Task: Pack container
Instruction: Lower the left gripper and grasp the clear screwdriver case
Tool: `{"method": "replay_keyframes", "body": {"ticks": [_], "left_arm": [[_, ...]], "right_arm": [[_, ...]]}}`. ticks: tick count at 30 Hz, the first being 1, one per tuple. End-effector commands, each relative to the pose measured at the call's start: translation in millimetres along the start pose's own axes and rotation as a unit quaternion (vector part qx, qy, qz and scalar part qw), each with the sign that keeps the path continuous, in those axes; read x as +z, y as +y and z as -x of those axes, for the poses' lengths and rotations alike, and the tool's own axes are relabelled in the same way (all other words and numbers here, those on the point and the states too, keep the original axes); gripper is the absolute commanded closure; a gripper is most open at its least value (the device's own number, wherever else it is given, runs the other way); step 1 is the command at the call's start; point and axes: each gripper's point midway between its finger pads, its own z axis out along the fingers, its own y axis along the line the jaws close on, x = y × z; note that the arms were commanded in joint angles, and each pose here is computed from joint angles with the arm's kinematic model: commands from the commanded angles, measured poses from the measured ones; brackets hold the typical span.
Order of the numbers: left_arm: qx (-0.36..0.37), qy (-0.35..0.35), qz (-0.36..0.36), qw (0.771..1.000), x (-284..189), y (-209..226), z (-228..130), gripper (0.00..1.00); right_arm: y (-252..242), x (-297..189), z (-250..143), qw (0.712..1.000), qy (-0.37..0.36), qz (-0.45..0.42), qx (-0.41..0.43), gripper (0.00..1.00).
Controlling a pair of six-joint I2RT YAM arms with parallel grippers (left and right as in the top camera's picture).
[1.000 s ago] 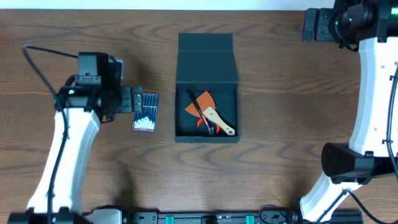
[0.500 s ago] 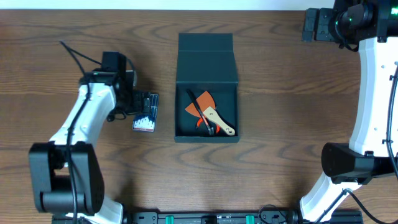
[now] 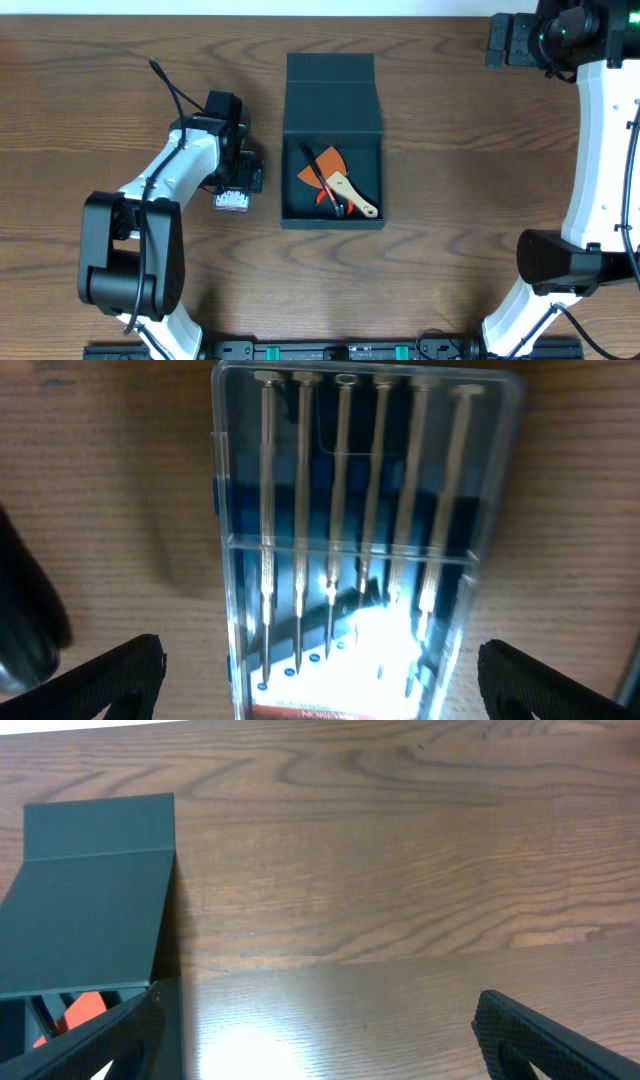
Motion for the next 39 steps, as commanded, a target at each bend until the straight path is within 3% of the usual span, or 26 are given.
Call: {"method": "replay_keyframes", "body": {"ticks": [1, 13, 27, 33, 39], "left_arm": [[-0.006, -0.007, 0.013, 1.000, 4, 4, 8, 0.01], [-0.006, -0.017, 0.007, 1.000, 12, 1, 17, 0.02], [-0.018, 0.018, 0.010, 1.000, 33, 1, 5, 0.00], [-0.018, 0.022, -0.016, 0.999, 33, -8, 4, 0.15], [-0.018, 0.022, -0.023, 0.999, 33, -10, 4, 0.21]], "right_arm": [[0, -4, 1, 1.000, -0.005, 0.001, 0.009, 0.01], [0, -4, 1, 1.000, -0.005, 0.001, 0.009, 0.01], [0, -4, 1, 1.000, -0.005, 0.002, 0.009, 0.01], [0, -4, 1, 1.000, -0.005, 0.001, 0.009, 0.01], [0, -4, 1, 1.000, -0.005, 0.001, 0.009, 0.01]]}}
